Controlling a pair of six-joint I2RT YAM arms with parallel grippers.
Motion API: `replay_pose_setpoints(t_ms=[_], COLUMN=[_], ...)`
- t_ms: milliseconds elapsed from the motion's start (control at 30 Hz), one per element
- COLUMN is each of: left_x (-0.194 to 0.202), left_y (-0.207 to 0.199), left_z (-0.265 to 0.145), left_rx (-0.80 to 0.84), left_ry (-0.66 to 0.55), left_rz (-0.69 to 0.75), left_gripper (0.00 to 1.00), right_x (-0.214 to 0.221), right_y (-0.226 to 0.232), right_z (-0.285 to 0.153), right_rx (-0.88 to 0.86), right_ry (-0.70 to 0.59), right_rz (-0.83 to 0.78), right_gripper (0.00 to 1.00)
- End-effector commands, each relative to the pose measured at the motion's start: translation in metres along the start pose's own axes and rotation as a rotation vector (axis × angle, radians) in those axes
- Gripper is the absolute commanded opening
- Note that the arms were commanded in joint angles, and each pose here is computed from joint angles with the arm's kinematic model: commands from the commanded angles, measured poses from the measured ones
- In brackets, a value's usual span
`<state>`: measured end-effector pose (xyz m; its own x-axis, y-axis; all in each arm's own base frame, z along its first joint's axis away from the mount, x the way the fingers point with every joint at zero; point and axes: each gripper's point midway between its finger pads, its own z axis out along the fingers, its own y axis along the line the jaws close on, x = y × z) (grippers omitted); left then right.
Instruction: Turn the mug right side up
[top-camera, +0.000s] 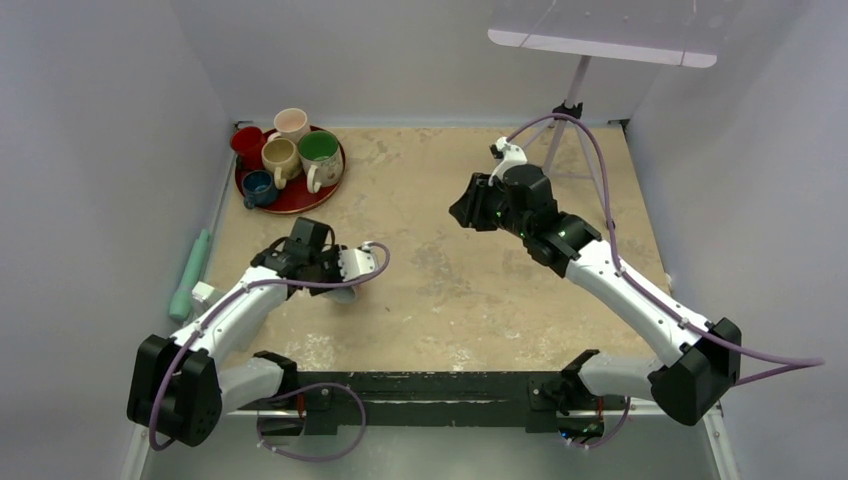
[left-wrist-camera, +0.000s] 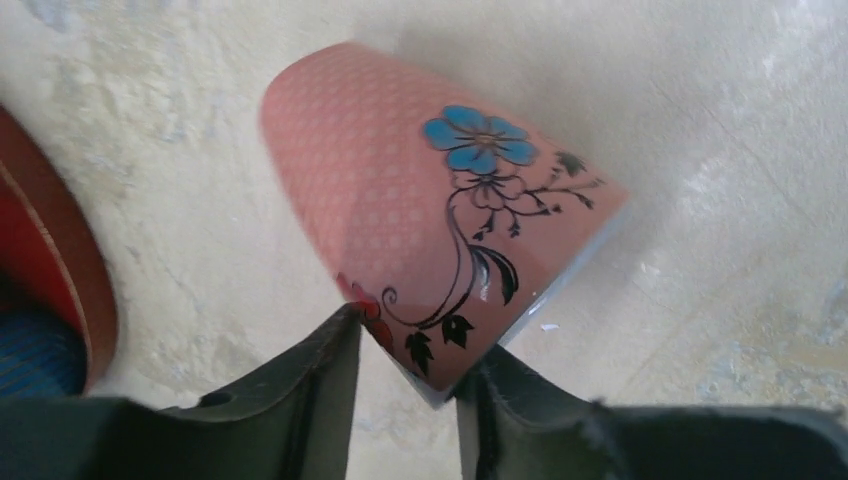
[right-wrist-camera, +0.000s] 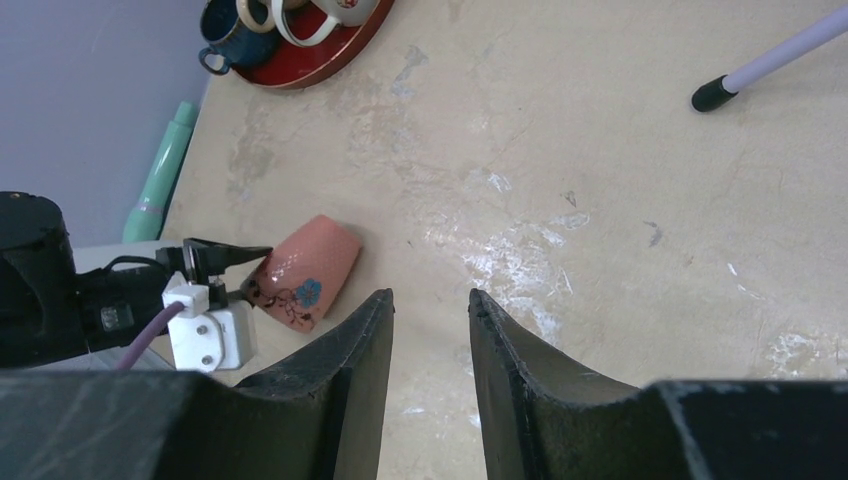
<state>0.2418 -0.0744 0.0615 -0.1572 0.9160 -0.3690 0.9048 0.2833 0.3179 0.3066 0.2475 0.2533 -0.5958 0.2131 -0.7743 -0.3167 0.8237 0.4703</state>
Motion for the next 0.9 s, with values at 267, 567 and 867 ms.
replay_pose_setpoints(t_ms=[267,567,867], left_x=[-0.059,-0.044,-0.023], left_y=[0.031,0.042,0.037], left_z=[-0.011,-0.038,-0.038], left_rx=[0.008,0.096,0.210], left_ry=[-0.131,0.182,0.354], left_rz=[-0.363,-0.518,-0.451], left_gripper=[0.00,0.00,0.00], right_x=[-0.019,-0.021,-0.017], right_y=[0.012,0.013,0.016], right_z=[-0.012,-0.015,-0.012], right_rx=[-0.039,-0.042,-0.057], right_ry=[-0.057,-0.058,-0.037], right_rz=[0.000,-0.005,-0.010], right_gripper=[0.37,0.37,0.36])
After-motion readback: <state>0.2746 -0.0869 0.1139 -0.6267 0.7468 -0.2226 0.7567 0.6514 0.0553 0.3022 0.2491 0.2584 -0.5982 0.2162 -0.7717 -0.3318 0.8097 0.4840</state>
